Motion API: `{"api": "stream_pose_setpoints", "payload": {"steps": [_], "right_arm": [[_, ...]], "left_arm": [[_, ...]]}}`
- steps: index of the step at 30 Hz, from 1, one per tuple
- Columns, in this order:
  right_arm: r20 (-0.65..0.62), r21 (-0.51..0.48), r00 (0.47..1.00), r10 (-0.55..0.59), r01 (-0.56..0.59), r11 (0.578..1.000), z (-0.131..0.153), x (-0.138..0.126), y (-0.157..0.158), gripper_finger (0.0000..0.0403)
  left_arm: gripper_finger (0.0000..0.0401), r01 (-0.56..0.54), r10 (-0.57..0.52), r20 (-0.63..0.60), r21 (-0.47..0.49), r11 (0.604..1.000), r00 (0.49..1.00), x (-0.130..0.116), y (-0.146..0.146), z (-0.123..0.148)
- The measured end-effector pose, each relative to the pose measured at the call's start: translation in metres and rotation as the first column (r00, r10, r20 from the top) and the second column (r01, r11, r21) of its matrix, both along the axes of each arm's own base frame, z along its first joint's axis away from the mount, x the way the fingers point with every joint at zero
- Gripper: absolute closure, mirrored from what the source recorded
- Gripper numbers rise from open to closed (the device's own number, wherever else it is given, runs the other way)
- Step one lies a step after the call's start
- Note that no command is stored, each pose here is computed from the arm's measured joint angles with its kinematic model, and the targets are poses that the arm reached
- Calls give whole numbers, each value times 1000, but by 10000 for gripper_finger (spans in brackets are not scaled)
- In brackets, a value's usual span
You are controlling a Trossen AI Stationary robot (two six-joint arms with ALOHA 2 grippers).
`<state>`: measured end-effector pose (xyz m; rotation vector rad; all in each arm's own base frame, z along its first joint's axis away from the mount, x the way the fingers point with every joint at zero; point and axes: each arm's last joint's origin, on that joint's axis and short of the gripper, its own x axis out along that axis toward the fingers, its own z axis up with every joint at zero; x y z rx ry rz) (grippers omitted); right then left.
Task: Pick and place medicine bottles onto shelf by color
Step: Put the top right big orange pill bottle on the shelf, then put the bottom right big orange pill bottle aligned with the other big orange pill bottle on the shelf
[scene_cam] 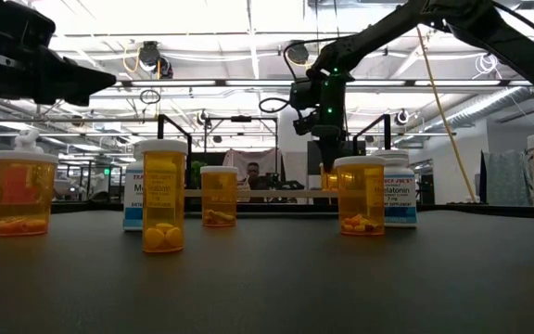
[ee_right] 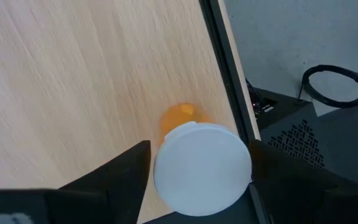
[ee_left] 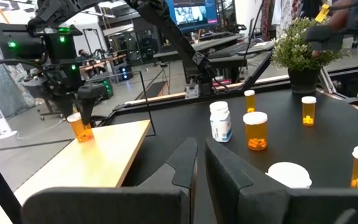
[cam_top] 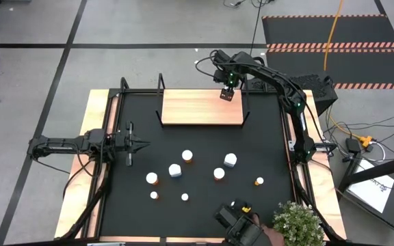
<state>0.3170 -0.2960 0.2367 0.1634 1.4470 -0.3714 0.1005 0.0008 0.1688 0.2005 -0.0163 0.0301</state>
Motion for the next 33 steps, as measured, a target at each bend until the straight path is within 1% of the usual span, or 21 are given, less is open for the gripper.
{"api": "stream_pose_setpoints", "payload": {"steps": [3, 7, 9, 12, 14, 16, 21, 25, 29, 33], "right_arm": [[9, -9, 1000, 13, -12, 1000, 5, 3, 5, 127], [47, -39, 999, 14, -12, 999, 22, 5, 16, 126], [67, -59, 998, 16, -13, 998, 33, 5, 23, 126], [82, -118, 997, 10, 0, 993, 53, 4, 36, 126], [99, -155, 995, 11, 5, 988, 69, 4, 49, 126], [135, -170, 991, 14, 9, 985, 84, 3, 64, 126], [235, -185, 971, 39, 5, 983, 122, 1, 116, 126], [307, -196, 944, 123, -63, 978, 140, -7, 169, 126], [430, -200, 886, 172, -92, 975, 151, -24, 222, 126], [536, -234, 820, 203, -86, 968, 148, -42, 268, 126]], "left_arm": [[366, 0, 0, -3, 0, 1000, 1000, 0, 0, 0], [366, 0, 0, -2, 0, 1000, 1000, 0, 0, 0], [366, 0, 0, -2, -1, 1000, 1000, 0, 0, 0], [366, 0, 0, -1, -7, 1000, 1000, 0, 0, 0], [366, 1, -1, -1, -19, 1000, 1000, 0, 0, 0], [366, 1, -1, 0, -27, 1000, 1000, 0, 0, 0], [366, 3, -3, 2, -80, 997, 1000, 0, 0, 0], [366, 36, -36, -4, -133, 990, 999, 0, -1, -1], [366, 60, -62, -6, -178, 982, 998, 0, -2, -1], [366, 72, -72, 9, -201, 977, 997, 0, -3, 1]]}}
